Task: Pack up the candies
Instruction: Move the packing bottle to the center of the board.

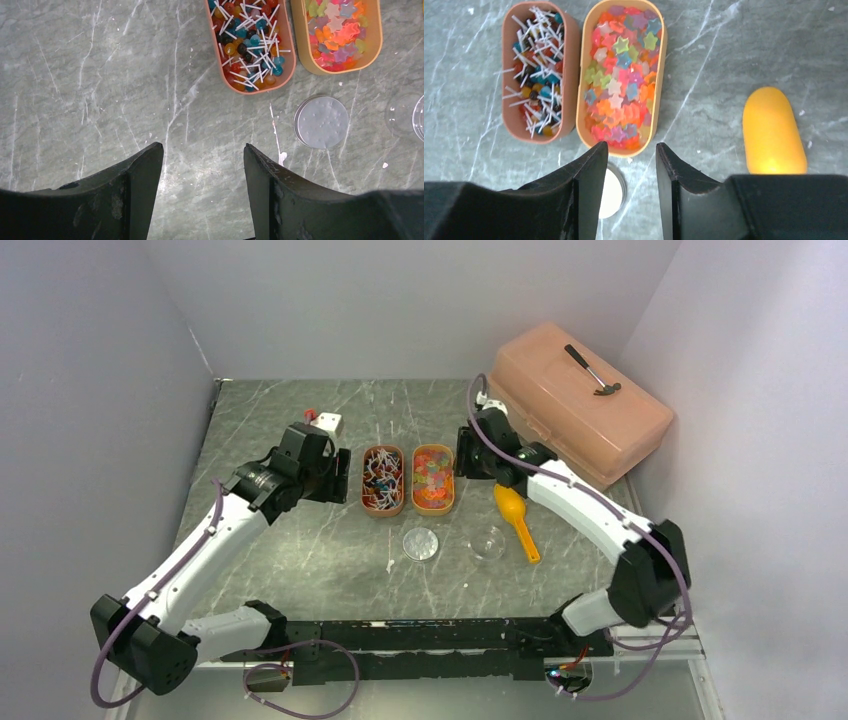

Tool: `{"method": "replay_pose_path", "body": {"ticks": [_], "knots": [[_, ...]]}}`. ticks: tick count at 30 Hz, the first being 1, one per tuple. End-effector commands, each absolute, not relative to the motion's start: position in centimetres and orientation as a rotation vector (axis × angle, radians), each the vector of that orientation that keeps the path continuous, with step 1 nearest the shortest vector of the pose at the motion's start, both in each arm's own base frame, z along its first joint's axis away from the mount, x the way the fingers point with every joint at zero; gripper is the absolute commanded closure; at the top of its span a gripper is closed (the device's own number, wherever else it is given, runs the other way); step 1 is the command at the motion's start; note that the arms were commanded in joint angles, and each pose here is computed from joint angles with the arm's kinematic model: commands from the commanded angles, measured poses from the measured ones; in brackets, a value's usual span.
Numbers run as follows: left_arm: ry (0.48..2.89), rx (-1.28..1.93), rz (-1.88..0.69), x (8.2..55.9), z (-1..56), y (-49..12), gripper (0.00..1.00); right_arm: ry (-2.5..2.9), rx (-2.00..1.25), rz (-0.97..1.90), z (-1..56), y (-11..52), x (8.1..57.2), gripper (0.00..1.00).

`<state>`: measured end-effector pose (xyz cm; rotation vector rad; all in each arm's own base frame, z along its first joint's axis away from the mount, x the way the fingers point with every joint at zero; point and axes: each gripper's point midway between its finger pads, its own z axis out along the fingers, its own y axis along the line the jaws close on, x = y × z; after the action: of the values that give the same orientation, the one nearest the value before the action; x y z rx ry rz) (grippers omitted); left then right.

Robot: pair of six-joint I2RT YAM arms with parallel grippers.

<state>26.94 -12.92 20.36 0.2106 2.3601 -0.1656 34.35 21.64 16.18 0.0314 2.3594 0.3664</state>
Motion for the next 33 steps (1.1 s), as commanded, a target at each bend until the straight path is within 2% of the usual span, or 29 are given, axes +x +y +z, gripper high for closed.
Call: {"method": "replay_pose_path", "body": {"ticks": [1,13,18,33], "knots": [[2.311,0.23,-0.223,26.7,21.4,-13.6,0.34,2.355,-0.028,0.328,17.8,20.2,31.2,0.55],[2.272,0.234,-0.267,26.2,22.7,-13.7,0.34,2.474,-0.048,0.261,14.4,18.5,24.3,0.54],[2.266,0.235,-0.269,26.1,22.8,-13.7,0.34,2.53,-0.041,0.265,12.0,18.5,23.3,0.47],[2.269,0.235,-0.259,26.1,22.8,-13.6,0.34,2.618,-0.061,0.306,8.2,21.0,21.9,0.47]]}}
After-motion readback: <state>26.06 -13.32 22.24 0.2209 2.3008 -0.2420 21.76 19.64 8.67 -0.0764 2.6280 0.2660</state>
